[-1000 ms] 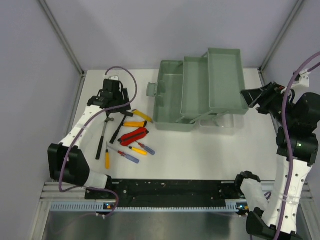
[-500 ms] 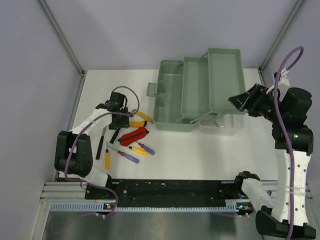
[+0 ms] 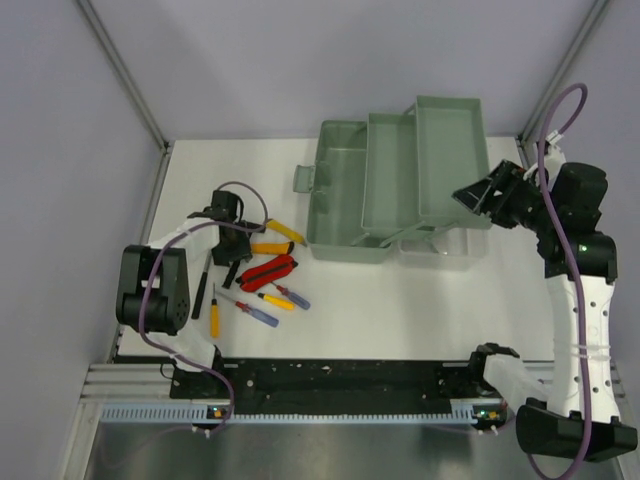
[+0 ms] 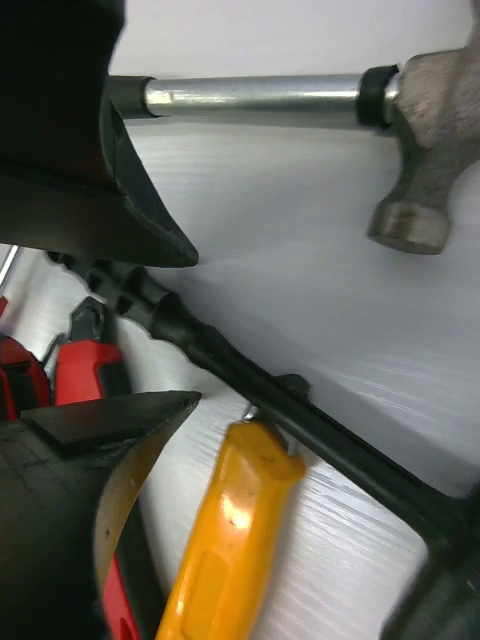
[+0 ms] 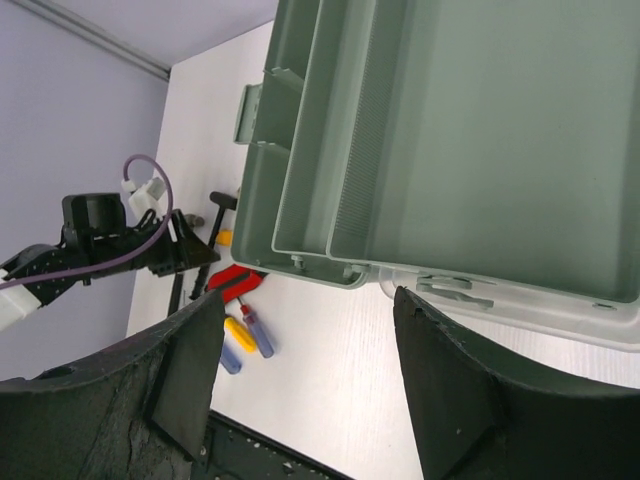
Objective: Pack the tool kit
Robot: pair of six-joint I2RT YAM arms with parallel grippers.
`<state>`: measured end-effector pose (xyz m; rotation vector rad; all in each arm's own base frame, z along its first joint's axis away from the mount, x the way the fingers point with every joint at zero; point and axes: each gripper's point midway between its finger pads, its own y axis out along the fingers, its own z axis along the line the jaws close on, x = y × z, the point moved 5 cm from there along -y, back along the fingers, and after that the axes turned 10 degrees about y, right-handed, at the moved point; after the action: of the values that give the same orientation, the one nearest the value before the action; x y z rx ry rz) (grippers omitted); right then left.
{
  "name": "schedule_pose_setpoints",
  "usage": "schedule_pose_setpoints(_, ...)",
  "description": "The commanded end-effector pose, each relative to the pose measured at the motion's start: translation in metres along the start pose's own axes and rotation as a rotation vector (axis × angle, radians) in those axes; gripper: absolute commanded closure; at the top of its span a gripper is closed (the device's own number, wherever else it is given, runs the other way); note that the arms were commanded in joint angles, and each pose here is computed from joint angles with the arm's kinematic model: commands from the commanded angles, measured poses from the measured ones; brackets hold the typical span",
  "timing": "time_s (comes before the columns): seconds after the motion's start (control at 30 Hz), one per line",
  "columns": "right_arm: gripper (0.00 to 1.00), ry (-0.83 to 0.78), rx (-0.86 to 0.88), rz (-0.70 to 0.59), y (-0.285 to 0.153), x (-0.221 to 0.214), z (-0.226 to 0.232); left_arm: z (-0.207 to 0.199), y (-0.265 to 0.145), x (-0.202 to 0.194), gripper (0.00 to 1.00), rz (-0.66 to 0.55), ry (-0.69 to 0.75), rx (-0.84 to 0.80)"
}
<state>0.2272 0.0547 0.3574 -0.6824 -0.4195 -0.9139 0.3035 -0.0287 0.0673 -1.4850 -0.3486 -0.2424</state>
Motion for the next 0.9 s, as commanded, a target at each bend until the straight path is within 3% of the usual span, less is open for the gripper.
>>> schedule_pose_setpoints(0.0,0.33,-0.032,0.034,-0.065,-0.009,0.012,0.017,0.001,0.013,-0.005,0.44,0.009,-0.006,0.005)
schedule_pose_setpoints(0.2,0.33,-0.023,0.024,-0.080,-0.010,0.012,0.016,0.002,0.015,0.001,0.53,-0.005,-0.003,0.017)
schedule_pose_setpoints(0.47,0.33,-0.029,0.019,-0.112,-0.016,0.012,0.017,0.015,0.007,0.019,0.75,-0.049,0.021,0.118)
schedule_pose_setpoints(0.6,0.33,-0.027,0.018,-0.120,-0.019,0.012,0.018,0.015,0.000,0.032,1.00,-0.079,0.038,0.120)
schedule_pose_setpoints(0.87,0.34,-0.013,-0.003,-0.158,-0.022,0.015,0.018,0.007,-0.018,0.051,1.00,-0.147,0.052,0.051)
